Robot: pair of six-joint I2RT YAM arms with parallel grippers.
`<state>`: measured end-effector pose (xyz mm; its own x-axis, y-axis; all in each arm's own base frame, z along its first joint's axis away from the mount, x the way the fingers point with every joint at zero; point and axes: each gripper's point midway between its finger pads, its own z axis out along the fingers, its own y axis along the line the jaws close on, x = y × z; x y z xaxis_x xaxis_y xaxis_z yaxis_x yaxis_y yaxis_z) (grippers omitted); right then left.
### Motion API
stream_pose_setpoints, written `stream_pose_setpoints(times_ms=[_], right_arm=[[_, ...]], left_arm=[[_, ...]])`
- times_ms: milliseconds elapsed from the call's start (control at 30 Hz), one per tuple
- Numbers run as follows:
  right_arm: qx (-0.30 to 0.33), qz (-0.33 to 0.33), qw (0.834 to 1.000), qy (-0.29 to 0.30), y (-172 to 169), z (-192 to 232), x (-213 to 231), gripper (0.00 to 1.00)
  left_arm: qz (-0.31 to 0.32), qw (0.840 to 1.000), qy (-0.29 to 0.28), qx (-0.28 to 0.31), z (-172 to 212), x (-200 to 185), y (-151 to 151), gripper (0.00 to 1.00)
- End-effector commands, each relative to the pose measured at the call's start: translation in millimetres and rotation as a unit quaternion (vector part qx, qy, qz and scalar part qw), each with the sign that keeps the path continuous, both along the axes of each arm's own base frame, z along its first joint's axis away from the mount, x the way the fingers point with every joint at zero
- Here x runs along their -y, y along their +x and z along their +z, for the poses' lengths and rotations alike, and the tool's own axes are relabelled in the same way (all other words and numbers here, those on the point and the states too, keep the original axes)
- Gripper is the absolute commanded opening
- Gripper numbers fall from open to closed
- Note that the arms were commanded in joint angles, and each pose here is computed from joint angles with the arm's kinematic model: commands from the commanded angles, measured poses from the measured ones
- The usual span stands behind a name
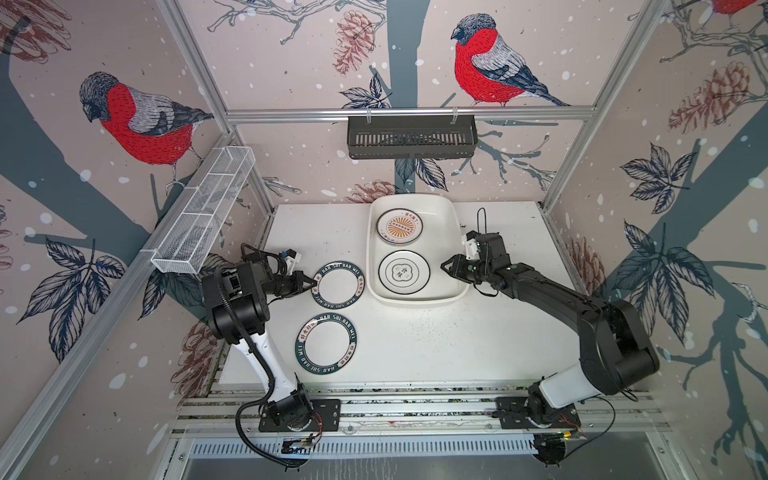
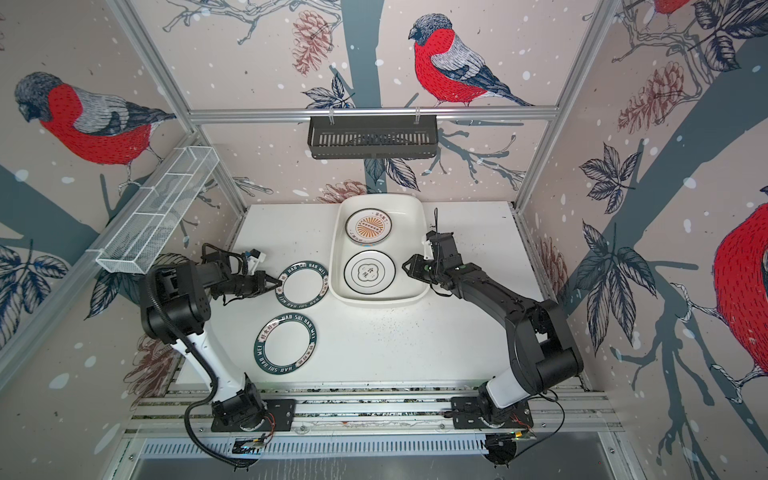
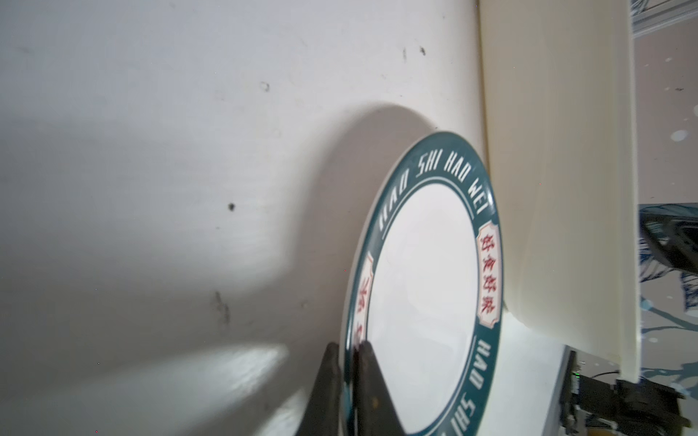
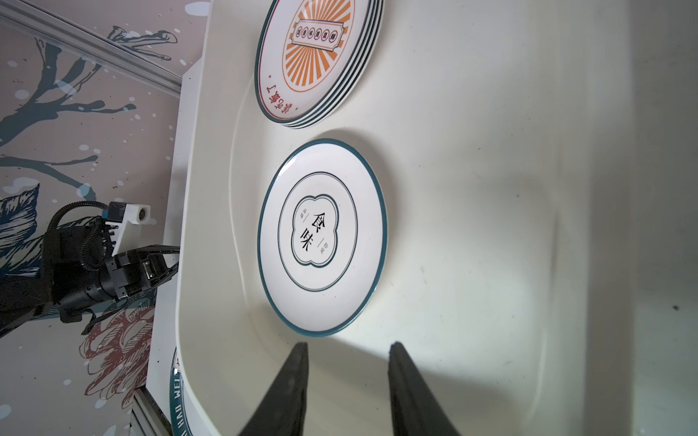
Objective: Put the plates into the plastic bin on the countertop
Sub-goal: 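Pinch the green-ringed plate's rim with the left gripper and tilt it up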
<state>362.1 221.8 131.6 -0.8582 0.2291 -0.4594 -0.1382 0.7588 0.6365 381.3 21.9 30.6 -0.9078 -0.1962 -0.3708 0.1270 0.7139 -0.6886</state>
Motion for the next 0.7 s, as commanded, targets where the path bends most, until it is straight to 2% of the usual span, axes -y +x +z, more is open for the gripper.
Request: stream_pose_setpoints(times_ms=[0,267,500,667], right_arm=[[0.013,0.002,1.0,0.005,4.1,3.5,-2.7,0.37],[0.014,0.004,1.0,0.005,4.7,3.4,-3.2,0.37],[0.015,0.004,1.0,0.006,4.4,3.8,-3.1,0.37],[0.016,0.004,1.0,0.006,3.4,4.0,-2.7,0.37]], left_arm=[[-0.002,0.999,0.033,-0.007,-3.8,-7.1,-2.4,0.07],[0.026,0.999,0.04,0.0,14.0,-14.6,9.2,0.02],[0.053,0.998,0.041,0.011,33.6,-21.3,22.1,0.02],[0.072,0.997,0.018,0.006,45.0,-21.1,30.3,0.03]])
